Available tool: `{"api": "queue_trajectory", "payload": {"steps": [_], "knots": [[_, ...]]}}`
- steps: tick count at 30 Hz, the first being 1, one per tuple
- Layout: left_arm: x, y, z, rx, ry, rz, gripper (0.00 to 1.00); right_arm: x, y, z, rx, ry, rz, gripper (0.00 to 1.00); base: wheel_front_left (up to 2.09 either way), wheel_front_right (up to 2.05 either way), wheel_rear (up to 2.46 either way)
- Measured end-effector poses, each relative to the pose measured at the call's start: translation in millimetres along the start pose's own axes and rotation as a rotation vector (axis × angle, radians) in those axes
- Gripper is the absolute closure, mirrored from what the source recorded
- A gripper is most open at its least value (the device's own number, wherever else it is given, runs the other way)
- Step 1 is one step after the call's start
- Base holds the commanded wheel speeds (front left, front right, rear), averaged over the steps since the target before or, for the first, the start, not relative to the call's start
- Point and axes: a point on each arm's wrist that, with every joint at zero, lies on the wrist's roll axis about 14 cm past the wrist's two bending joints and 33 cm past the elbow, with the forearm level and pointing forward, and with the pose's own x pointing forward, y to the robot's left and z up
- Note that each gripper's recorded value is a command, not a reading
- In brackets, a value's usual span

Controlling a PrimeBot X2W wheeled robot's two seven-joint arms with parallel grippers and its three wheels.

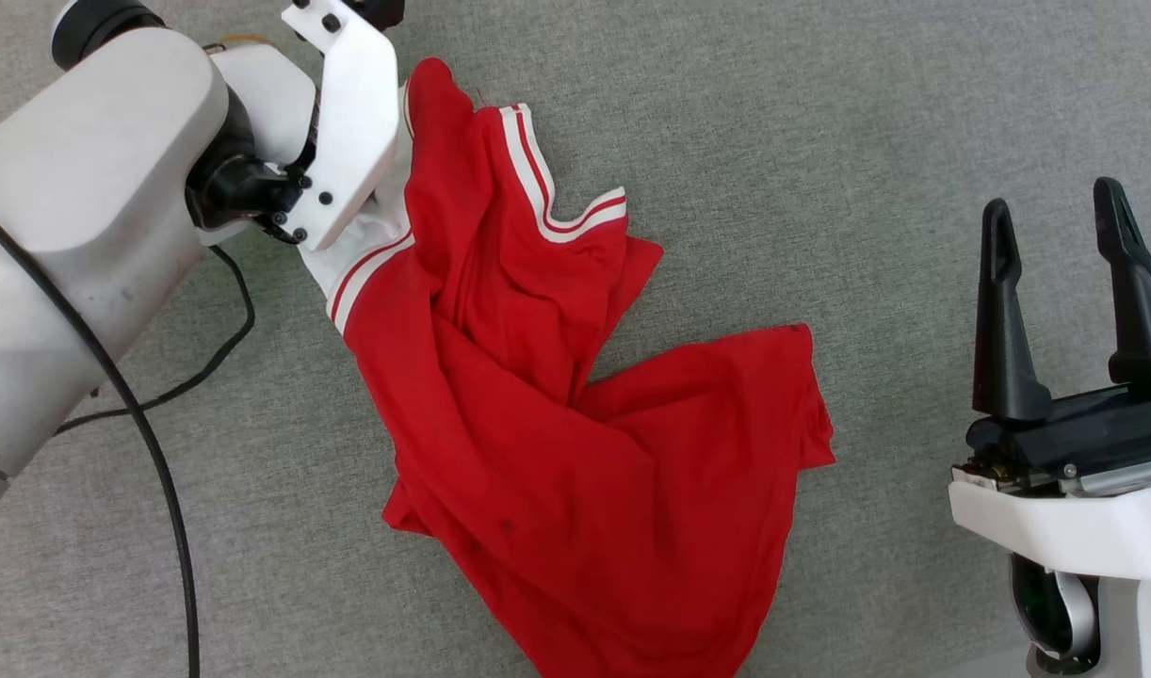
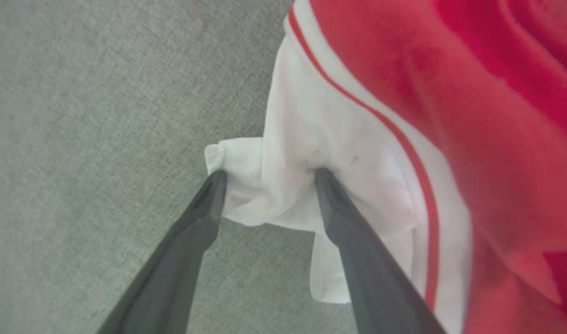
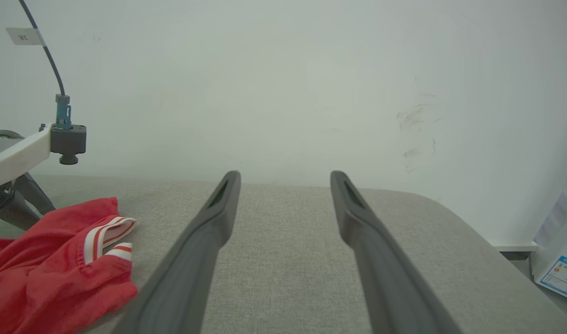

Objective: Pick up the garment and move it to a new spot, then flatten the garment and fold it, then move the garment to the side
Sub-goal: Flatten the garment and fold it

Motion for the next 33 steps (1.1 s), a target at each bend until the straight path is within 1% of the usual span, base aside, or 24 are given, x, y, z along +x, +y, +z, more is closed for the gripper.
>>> {"api": "queue_trajectory", "payload": {"steps": [1,2,3,7,11,13,15,18,20,26,29,33], "knots": [[2,-1,-1,0.003,0.006,-0.007,0.00,0,-1,-1,-0.001,0.003,-0.003,0.00,0.00,0.00,0.00],[3,-2,-1,0.010,0.009,-0.009,0.59,0,-1,-2,-0.002,0.005,-0.003,0.00,0.00,0.00,0.00],[3,-2,-1,0.015,0.006,-0.008,1.00,1,-2,-3,-0.002,0.006,-0.004,0.00,0.00,0.00,0.00],[-5,-8,5,0.026,-0.068,-0.015,1.00,1,1,-1,0.004,0.001,0.000,0.00,0.00,0.00,0.00],[-29,-11,10,0.036,-0.157,-0.005,1.00,-2,4,2,0.011,-0.004,0.006,0.00,0.00,0.00,0.00],[-46,-2,4,0.037,-0.181,0.030,1.00,-4,7,4,0.020,-0.007,0.013,0.00,0.00,0.00,0.00],[-64,11,-7,0.014,-0.192,0.068,1.00,-5,12,6,0.032,-0.012,0.025,0.00,0.00,0.00,0.00],[-88,35,-34,-0.038,-0.174,0.142,1.00,-5,22,8,0.047,-0.019,0.050,0.00,0.00,0.00,0.00],[-99,50,-62,-0.086,-0.137,0.188,1.00,-4,29,12,0.059,-0.032,0.069,0.00,0.00,0.00,0.00],[-112,83,-155,-0.283,0.000,0.279,1.00,-3,41,21,0.070,-0.056,0.102,0.00,0.00,0.00,0.00],[-105,91,-194,-0.365,0.069,0.302,1.00,-7,38,18,0.063,-0.040,0.095,0.00,0.00,0.00,0.00],[-88,84,-223,-0.437,0.114,0.285,1.00,-9,34,14,0.053,-0.029,0.085,0.00,0.00,0.00,0.00]]}}
